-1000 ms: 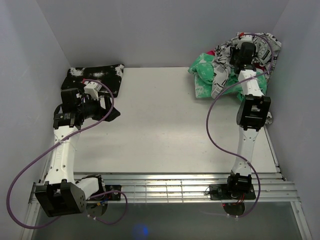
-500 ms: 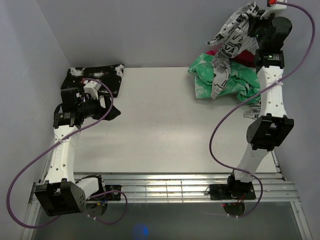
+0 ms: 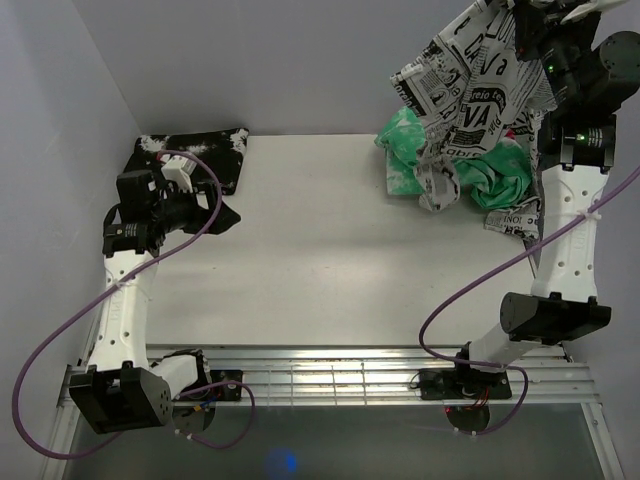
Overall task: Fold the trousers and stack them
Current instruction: Grab the trousers from the pile, then move the trousers to the center of the board
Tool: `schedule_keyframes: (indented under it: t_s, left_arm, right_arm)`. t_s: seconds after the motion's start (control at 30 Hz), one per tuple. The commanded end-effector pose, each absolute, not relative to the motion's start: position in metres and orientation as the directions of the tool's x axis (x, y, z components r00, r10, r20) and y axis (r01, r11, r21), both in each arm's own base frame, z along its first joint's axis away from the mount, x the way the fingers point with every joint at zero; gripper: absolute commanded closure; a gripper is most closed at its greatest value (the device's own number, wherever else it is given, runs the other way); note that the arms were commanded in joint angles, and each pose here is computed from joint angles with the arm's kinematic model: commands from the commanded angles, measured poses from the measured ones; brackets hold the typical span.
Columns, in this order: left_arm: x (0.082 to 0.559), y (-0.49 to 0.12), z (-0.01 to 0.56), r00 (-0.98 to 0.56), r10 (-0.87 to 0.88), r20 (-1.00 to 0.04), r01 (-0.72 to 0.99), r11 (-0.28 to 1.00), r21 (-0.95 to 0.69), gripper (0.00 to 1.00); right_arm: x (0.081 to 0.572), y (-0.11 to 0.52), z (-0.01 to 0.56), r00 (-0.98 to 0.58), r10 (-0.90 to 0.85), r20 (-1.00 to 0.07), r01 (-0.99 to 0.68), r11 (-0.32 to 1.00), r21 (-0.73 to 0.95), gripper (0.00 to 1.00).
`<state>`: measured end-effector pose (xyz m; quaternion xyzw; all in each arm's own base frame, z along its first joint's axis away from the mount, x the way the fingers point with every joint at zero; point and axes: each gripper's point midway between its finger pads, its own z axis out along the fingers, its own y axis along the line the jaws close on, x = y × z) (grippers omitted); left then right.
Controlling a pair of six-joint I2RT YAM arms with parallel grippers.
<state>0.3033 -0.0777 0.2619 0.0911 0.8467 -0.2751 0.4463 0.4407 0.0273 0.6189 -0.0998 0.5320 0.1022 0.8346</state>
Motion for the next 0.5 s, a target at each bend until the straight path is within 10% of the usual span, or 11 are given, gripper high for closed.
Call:
schedule_keyframes:
  t_s: [0.0, 0.23, 0.47]
  left_arm:
    - [0.300, -0.080, 0.293, -0.520, -0.104, -0.848, 0.427, 0.828, -0.363, 0.02]
    - [0.293, -0.086, 0.309, -0.482, -0.093, -0.871, 0.475, 0.808, -0.349, 0.02]
    - [0.284, -0.090, 0.324, -0.398, -0.050, -0.916, 0.543, 0.792, -0.279, 0.02]
  right_arm:
    - [0.363, 0.056, 0.695, 0.612, 0.130, -0.781, -0.362, 0.923, -0.131, 0.92]
    - [0.318, 0.105, 0.720, 0.641, 0.245, -0.728, -0.511, 0.843, -0.167, 0.92]
    - [0.300, 0.177, 0.624, 0.493, 0.254, -0.832, -0.730, 0.641, -0.238, 0.92]
